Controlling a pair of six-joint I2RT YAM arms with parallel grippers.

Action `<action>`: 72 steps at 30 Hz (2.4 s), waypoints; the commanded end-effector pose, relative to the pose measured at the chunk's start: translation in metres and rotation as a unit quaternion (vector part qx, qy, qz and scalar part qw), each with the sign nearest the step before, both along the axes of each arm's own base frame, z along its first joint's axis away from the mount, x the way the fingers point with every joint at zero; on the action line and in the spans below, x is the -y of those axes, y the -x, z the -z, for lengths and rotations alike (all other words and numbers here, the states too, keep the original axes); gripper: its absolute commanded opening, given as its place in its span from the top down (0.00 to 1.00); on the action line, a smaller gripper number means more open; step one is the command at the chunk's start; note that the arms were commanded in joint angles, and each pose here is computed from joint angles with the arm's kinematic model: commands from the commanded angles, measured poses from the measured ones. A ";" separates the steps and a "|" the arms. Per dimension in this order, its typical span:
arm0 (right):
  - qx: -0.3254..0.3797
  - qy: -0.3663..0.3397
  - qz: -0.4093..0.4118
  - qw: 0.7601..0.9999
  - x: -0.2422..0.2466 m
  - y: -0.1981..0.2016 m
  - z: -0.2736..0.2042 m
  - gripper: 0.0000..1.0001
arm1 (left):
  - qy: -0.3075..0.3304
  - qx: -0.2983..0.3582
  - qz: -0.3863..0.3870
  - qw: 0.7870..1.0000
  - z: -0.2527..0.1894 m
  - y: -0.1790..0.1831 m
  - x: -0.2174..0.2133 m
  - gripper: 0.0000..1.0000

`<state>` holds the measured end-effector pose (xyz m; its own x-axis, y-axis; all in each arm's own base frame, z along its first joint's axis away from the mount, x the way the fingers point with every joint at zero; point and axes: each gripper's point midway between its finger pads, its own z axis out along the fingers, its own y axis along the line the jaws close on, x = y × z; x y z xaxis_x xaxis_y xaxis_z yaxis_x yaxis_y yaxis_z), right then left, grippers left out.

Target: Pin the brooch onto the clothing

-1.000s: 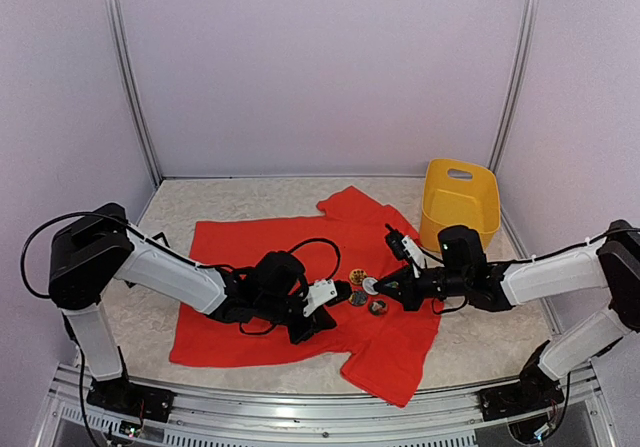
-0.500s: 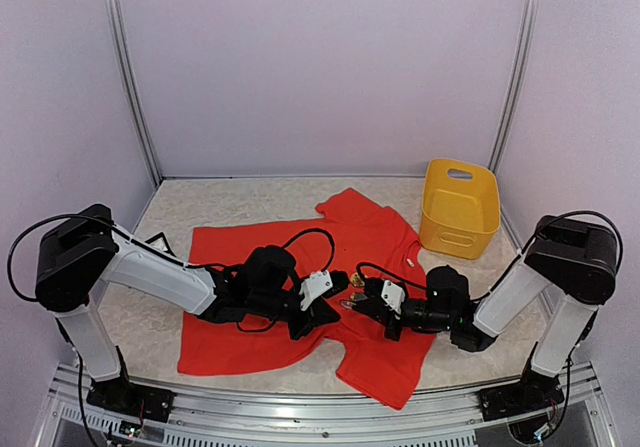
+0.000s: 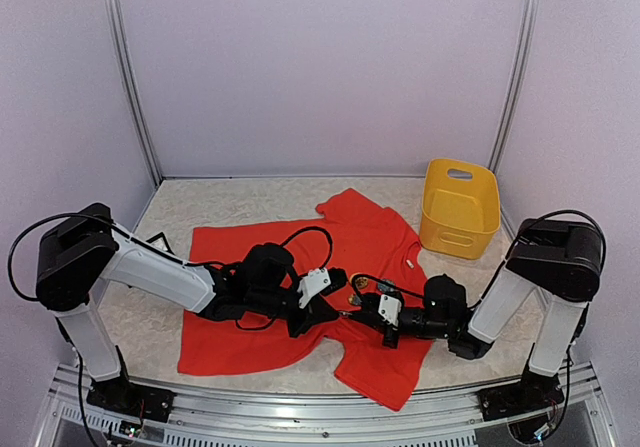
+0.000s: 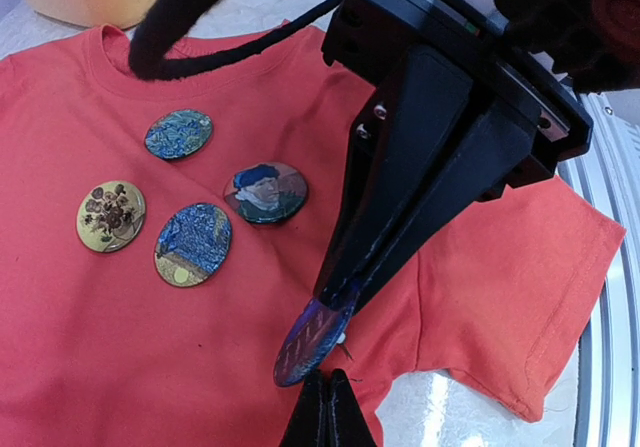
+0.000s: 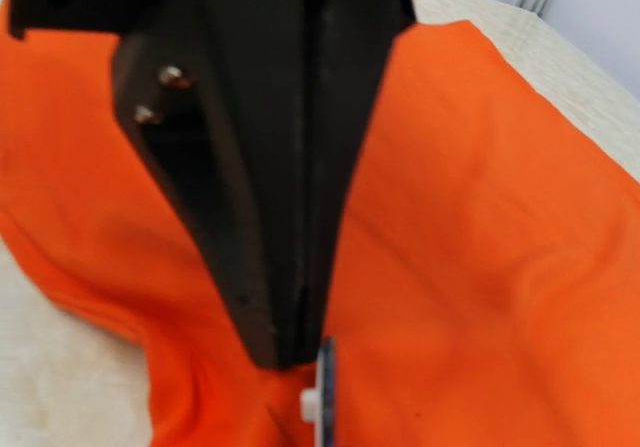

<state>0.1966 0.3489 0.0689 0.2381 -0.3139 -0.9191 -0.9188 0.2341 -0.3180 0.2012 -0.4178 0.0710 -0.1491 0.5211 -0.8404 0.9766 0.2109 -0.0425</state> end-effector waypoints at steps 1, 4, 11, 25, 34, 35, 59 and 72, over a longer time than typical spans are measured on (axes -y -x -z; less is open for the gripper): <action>0.006 -0.026 -0.024 0.999 -0.003 0.013 -0.013 1.00 | 0.012 -0.001 0.002 1.000 -0.006 -0.003 0.001 1.00; -0.001 -0.024 -0.041 0.999 -0.003 0.020 -0.013 1.00 | 0.012 -0.007 0.002 1.000 -0.005 -0.004 0.000 1.00; 0.022 -0.013 0.016 1.000 0.003 0.000 -0.013 1.00 | 0.023 -0.012 0.015 1.000 -0.010 0.000 0.002 1.00; 0.033 0.024 0.012 0.999 -0.003 0.004 0.003 1.00 | 0.025 -0.011 0.019 0.999 -0.011 -0.001 0.004 1.00; -0.002 -0.033 -0.022 0.999 -0.009 0.020 -0.016 1.00 | 0.023 -0.016 0.018 0.999 -0.007 -0.001 0.002 1.00; -0.007 -0.037 -0.024 0.999 -0.009 0.022 -0.017 1.00 | 0.023 -0.016 0.017 0.999 -0.007 -0.001 0.002 1.00; -0.061 -0.064 -0.037 0.995 -0.003 0.021 -0.018 1.00 | 0.077 0.028 0.038 0.996 -0.032 0.000 -0.012 0.64; -0.058 -0.059 -0.046 0.995 -0.006 0.021 -0.021 1.00 | 0.065 0.031 0.054 0.996 -0.021 0.006 0.000 0.81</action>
<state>0.1755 0.3517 0.0788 0.1312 -0.2135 -0.9681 -0.9654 0.1947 -0.1738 0.1893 -0.4080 0.0813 -0.0762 0.4458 -0.8919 0.9941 0.1032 -0.0334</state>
